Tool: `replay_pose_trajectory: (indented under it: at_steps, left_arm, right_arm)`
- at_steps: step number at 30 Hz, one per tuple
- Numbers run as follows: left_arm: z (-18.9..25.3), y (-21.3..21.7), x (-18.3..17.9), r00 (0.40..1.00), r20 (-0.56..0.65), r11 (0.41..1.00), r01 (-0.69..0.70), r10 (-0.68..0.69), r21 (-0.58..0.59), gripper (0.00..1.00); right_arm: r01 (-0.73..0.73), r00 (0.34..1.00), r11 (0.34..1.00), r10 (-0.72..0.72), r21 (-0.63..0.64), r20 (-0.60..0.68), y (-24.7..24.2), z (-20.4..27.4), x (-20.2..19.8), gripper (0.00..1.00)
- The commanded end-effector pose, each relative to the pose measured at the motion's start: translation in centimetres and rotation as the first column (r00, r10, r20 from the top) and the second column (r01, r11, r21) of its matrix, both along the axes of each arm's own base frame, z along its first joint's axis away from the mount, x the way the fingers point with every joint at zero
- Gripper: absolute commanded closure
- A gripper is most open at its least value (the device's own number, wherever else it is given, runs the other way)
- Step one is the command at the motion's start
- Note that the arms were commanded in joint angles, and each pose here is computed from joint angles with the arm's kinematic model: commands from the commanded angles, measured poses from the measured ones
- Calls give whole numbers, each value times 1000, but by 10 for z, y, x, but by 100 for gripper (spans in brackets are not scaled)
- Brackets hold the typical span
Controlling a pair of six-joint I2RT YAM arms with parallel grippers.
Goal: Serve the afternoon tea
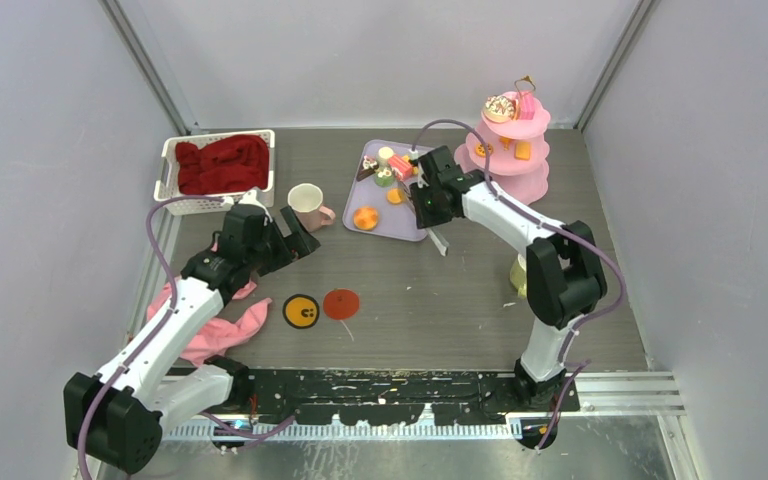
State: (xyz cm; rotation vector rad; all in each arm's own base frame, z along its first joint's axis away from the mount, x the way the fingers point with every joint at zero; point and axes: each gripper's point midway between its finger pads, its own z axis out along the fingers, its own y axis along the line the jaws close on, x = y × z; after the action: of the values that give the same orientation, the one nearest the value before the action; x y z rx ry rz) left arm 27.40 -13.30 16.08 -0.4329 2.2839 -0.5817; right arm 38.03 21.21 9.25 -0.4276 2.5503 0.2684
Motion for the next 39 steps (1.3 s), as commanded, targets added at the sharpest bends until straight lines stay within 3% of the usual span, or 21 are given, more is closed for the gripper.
replay_pose_trajectory:
  at_steps: [1, 7, 16, 39]
  left_arm:
    - [5, -3, 6, 1000, 25, 1000, 1, -1, -16, 7]
    - [7, -5, 9, 999, 31, 1000, 7, -6, -22, 7]
    - [3, -10, 14, 1000, 17, 999, 19, -18, -31, 7]
    - [1, -5, 13, 1000, 18, 1000, 4, -4, -7, 7]
  right_arm:
    - [-2, 993, 999, -3, 37, 122, -4, 51, -1, 97]
    - [30, 979, 995, -48, 94, 198, -8, 81, -7, 91]
    - [36, 987, 999, -40, 28, 158, -12, 45, -38, 62]
    - [53, 983, 997, -42, -60, 177, 7, 22, -7, 54]
